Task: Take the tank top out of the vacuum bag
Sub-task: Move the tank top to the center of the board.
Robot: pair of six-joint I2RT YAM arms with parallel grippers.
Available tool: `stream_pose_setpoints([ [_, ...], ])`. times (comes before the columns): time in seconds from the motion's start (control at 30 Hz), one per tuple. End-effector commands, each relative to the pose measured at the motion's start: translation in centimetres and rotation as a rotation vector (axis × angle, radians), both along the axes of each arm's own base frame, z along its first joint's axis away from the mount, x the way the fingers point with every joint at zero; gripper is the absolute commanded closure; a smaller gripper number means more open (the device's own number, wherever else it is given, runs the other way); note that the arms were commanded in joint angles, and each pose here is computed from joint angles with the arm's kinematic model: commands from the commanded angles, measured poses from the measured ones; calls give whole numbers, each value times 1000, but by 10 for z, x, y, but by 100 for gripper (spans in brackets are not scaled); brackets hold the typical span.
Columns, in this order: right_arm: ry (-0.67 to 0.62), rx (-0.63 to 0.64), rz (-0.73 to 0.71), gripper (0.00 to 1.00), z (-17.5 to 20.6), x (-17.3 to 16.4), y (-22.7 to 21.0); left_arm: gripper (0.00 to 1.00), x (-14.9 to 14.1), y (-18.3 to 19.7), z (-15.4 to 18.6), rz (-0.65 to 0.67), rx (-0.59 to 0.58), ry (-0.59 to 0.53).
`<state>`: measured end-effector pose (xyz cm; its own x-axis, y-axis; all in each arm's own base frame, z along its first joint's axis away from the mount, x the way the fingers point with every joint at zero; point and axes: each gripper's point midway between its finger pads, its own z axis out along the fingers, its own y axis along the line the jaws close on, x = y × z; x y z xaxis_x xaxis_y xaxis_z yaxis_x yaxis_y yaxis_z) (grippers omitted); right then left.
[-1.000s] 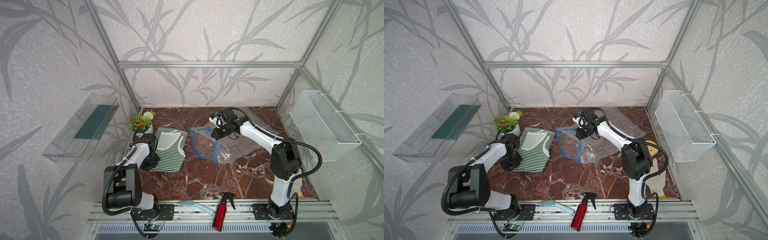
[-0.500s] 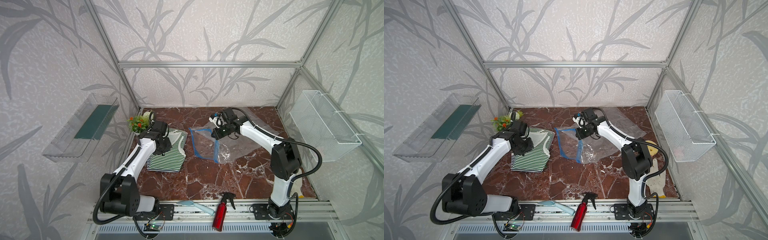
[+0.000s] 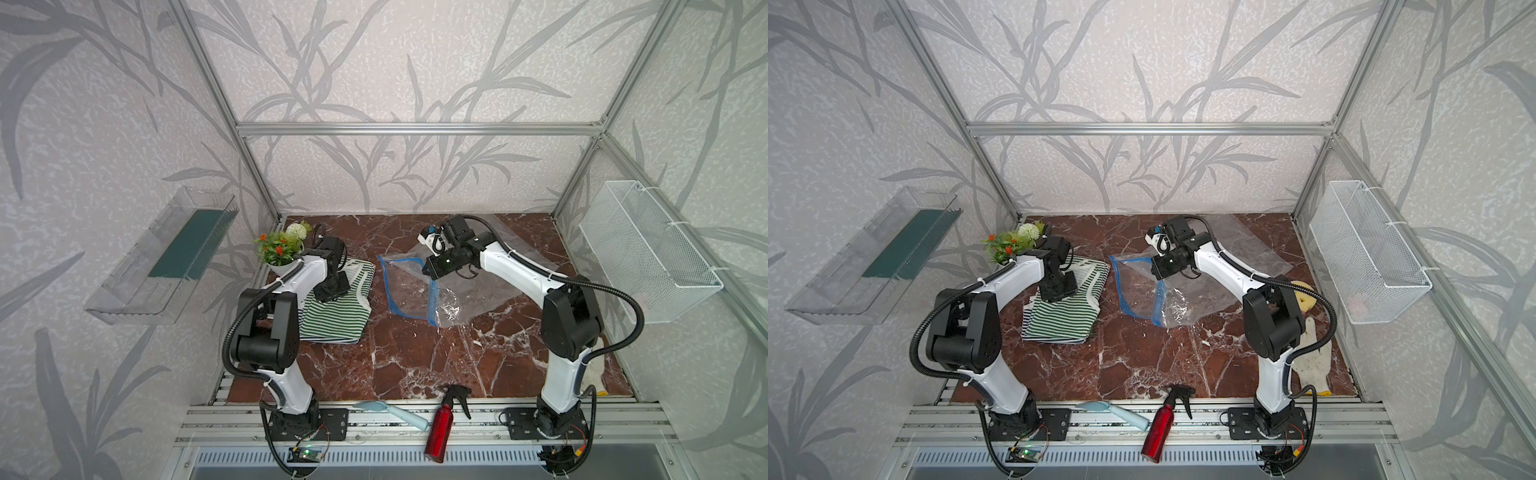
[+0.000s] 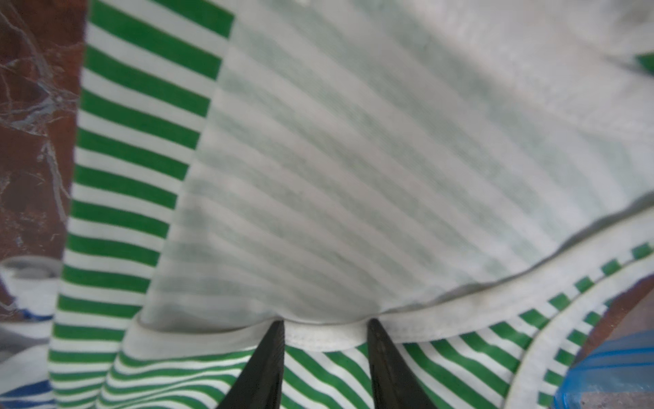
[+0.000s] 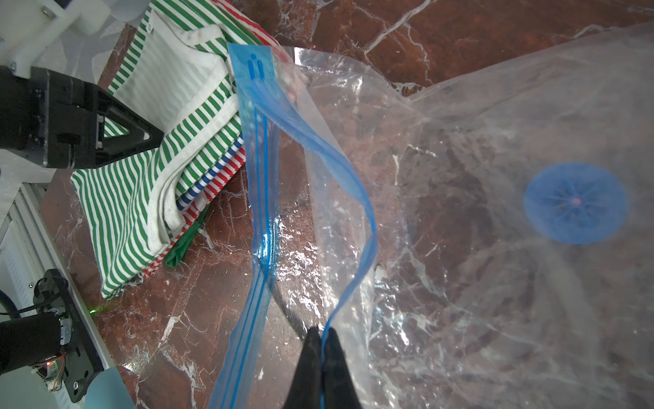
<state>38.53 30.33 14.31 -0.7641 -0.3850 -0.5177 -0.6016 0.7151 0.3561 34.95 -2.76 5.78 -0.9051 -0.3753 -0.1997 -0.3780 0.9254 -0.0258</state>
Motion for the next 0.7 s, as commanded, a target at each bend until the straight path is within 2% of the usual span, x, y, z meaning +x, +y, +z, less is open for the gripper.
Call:
stream_pose_setpoints([
  [0.0,1,12,16,99,3,0,6,59,8,-12,-13,-17,-26,-11],
  [0.27,-13,14,1,99,9,2,0,59,43,-27,-17,23,-57,-58],
  [0.43,-45,29,-21,99,26,6,-6,59,77,-32,-14,30,-62,-89],
  [0.67,-67,13,-57,99,37,14,-18,59,133,-30,-5,-11,4,-115],
])
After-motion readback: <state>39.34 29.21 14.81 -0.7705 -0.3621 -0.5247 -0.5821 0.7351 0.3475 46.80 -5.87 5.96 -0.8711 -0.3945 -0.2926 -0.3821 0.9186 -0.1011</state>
